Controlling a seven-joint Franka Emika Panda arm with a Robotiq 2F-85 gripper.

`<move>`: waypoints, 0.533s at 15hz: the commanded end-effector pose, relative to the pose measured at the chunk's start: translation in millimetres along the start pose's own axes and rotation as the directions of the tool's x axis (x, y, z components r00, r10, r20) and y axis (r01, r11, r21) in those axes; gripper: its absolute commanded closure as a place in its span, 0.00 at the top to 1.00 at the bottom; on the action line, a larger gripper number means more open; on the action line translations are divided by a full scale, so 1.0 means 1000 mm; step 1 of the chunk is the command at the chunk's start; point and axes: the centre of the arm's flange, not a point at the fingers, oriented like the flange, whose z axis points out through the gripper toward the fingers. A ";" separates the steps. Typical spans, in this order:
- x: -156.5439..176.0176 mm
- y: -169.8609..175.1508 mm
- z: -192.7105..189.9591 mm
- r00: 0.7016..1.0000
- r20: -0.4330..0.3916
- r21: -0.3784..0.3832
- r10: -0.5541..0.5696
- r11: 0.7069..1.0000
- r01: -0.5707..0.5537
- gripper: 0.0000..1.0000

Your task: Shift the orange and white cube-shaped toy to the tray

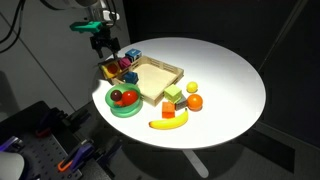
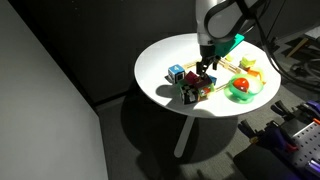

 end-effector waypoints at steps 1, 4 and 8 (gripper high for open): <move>-0.010 0.000 0.012 0.999 -0.006 0.002 0.046 0.999 -0.046 1.00; -0.010 -0.003 0.021 0.999 -0.017 0.009 0.036 0.999 -0.036 0.75; -0.008 -0.003 0.028 0.999 -0.022 0.019 0.026 0.999 -0.025 0.49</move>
